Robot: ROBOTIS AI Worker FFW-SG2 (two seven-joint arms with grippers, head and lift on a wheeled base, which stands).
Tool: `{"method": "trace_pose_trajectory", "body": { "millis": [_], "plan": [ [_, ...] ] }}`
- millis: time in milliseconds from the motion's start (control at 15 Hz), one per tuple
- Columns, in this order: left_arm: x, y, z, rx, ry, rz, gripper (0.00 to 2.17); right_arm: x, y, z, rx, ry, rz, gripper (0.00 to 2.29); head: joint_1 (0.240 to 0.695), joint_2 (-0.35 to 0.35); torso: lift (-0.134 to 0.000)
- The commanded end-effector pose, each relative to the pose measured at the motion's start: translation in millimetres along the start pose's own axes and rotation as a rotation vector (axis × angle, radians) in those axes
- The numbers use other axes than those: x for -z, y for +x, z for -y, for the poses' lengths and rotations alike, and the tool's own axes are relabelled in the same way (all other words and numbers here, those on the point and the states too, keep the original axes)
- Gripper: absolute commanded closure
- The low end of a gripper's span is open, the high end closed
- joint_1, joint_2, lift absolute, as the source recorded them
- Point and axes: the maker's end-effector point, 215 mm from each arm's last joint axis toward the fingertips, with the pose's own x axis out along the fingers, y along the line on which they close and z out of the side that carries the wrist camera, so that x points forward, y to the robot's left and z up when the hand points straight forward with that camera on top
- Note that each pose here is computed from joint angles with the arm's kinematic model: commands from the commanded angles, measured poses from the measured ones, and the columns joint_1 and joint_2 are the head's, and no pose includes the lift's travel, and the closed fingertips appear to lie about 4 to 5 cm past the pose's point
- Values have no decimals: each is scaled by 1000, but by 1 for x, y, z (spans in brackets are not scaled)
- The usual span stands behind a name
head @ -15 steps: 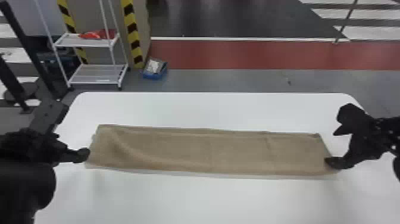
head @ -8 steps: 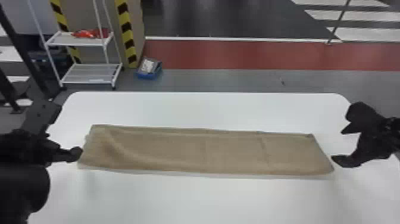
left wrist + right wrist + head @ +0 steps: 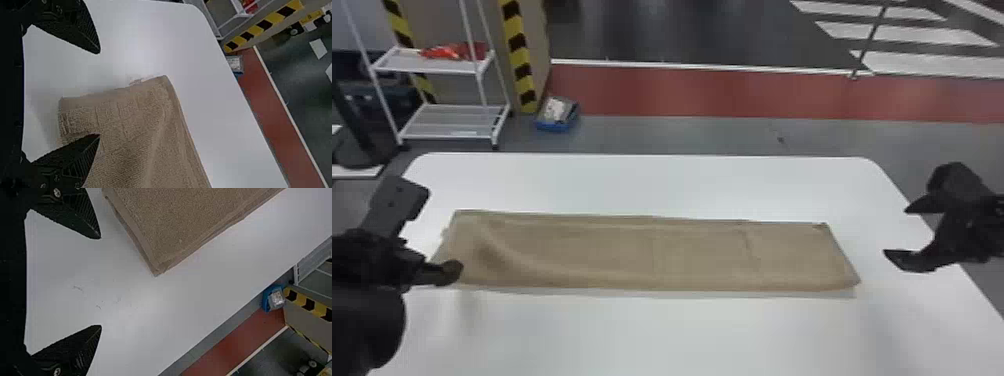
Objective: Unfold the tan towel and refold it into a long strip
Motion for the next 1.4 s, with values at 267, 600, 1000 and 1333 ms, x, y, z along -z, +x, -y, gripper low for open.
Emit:
{"method": "trace_pose_trajectory", "body": {
  "millis": [267, 600, 1000, 1333],
  "plan": [
    [54, 5, -42, -70, -53, -95, 144, 6, -20, 16, 41, 47, 38, 73, 695, -88, -123],
    [53, -62, -42, -43, -258, 48, 137, -37, -51, 11, 67, 253, 247, 63, 695, -49, -123],
    [30, -124, 3, 121, -490, 328, 144, -67, -58, -72, 161, 561, 435, 53, 695, -35, -123],
    [-20, -162, 26, 48, -441, 659, 124, -112, -45, -122, 247, 772, 633, 53, 695, -23, -123]
  ]
}}
